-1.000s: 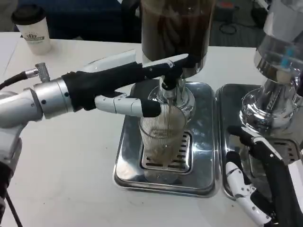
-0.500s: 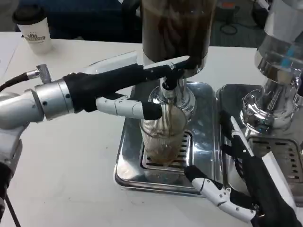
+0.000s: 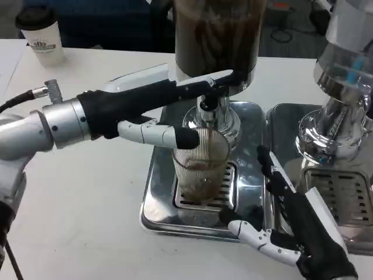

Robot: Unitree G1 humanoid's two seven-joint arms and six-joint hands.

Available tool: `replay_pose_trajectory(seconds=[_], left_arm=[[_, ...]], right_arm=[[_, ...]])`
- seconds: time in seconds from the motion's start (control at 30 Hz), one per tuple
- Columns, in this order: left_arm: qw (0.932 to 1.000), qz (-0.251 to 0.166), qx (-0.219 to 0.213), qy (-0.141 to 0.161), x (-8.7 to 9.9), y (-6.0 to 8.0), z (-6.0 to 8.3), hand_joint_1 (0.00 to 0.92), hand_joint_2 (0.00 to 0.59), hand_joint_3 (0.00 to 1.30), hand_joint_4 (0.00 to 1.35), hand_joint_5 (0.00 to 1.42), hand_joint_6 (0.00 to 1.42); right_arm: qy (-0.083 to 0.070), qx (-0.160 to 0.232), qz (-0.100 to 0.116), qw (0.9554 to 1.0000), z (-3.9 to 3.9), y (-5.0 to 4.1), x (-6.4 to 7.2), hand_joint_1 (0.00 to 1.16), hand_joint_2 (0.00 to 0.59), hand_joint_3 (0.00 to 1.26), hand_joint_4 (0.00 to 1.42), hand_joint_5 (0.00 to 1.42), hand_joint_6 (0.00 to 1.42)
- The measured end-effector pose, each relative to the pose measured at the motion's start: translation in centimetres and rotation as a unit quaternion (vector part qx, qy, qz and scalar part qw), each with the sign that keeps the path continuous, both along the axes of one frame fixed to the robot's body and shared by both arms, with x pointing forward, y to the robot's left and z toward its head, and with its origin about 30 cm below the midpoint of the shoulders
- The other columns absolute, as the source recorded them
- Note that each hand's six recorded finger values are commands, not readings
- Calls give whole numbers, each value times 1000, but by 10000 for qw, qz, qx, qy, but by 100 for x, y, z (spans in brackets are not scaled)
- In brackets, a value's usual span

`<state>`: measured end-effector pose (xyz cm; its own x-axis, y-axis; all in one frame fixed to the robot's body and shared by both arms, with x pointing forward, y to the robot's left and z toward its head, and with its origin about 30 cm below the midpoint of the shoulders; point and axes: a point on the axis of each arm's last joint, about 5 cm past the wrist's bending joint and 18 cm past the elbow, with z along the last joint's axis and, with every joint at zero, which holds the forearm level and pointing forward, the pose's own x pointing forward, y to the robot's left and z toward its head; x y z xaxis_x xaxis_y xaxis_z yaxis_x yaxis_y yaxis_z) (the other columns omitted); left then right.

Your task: Grasp the cup under the faucet to collect the drink, then remove the cup.

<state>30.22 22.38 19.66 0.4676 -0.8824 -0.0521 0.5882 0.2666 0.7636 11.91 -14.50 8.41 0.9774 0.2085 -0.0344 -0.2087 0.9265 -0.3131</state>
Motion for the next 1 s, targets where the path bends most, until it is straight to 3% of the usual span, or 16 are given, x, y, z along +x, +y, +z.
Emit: replay_pose_trajectory(seconds=[0.3,0.67,1.0], left_arm=[[10000,3,48,-46,-3,-5,6,0,5,43,0,0,0],[9999,43,106,-34,-14,22,1,0,5,44,0,0,0],[9999,56,99,-51,-27,31,-3,0,5,44,0,0,0]], right_arm=[[-111,76,-32,9999,-4,45,139,748,207,0,0,0,33],[-68,162,-76,9998,-42,61,286,740,208,0,0,0,33],[-40,263,137,9996,-51,100,489,712,217,0,0,0,33]])
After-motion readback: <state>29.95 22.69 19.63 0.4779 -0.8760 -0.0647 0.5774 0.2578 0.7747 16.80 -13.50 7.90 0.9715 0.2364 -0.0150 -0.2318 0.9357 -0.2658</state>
